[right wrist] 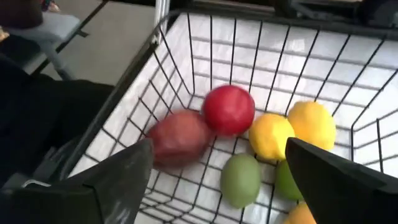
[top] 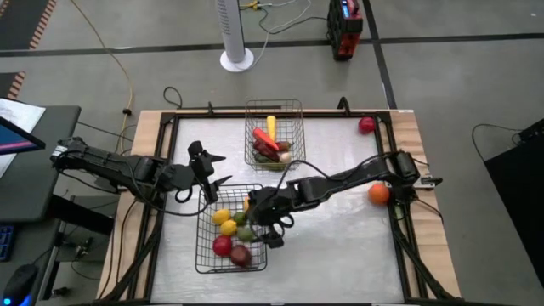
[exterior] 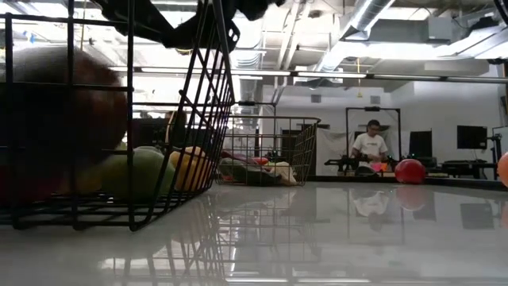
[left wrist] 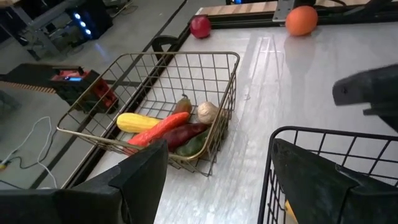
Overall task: Sort produce into baskets
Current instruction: Put the tomato into the black wire basket
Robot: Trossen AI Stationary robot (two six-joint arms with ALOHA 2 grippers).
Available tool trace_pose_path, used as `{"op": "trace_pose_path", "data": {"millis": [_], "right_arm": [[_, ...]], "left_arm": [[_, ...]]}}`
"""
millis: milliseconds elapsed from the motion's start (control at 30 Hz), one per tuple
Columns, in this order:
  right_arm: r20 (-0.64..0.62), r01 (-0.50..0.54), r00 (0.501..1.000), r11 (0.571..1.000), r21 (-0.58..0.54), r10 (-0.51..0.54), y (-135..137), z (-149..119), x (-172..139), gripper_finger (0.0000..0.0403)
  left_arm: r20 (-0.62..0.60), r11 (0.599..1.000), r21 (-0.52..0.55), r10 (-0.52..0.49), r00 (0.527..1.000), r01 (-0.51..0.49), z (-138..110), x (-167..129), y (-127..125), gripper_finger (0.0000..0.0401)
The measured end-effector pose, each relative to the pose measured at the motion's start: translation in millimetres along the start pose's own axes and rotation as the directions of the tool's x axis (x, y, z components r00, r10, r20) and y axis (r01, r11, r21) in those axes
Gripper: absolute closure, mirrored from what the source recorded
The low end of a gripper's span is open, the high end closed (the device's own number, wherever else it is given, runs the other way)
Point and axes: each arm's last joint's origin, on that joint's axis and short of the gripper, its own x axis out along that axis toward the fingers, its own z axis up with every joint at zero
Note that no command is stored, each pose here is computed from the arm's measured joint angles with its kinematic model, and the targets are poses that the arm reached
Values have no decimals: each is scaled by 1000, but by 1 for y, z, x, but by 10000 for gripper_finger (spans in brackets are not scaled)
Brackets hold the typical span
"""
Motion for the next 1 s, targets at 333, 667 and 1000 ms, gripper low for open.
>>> {"op": "trace_pose_path", "data": {"millis": [333, 667, 1000], "right_arm": [[-96, 205, 973, 978, -48, -208, -6, 14, -58, 31], [-311, 575, 769, 817, -47, -559, -42, -6, -133, 35], [-523, 856, 453, 515, 29, -722, -97, -97, -211, 35]], "left_arm": [[-1, 1000, -8, -2, 1000, 2, 0, 0, 0, 127], [-4, 1000, -15, -5, 1000, 5, 0, 0, 0, 127], [-9, 1000, -14, -22, 1000, 22, -1, 0, -1, 127]]}}
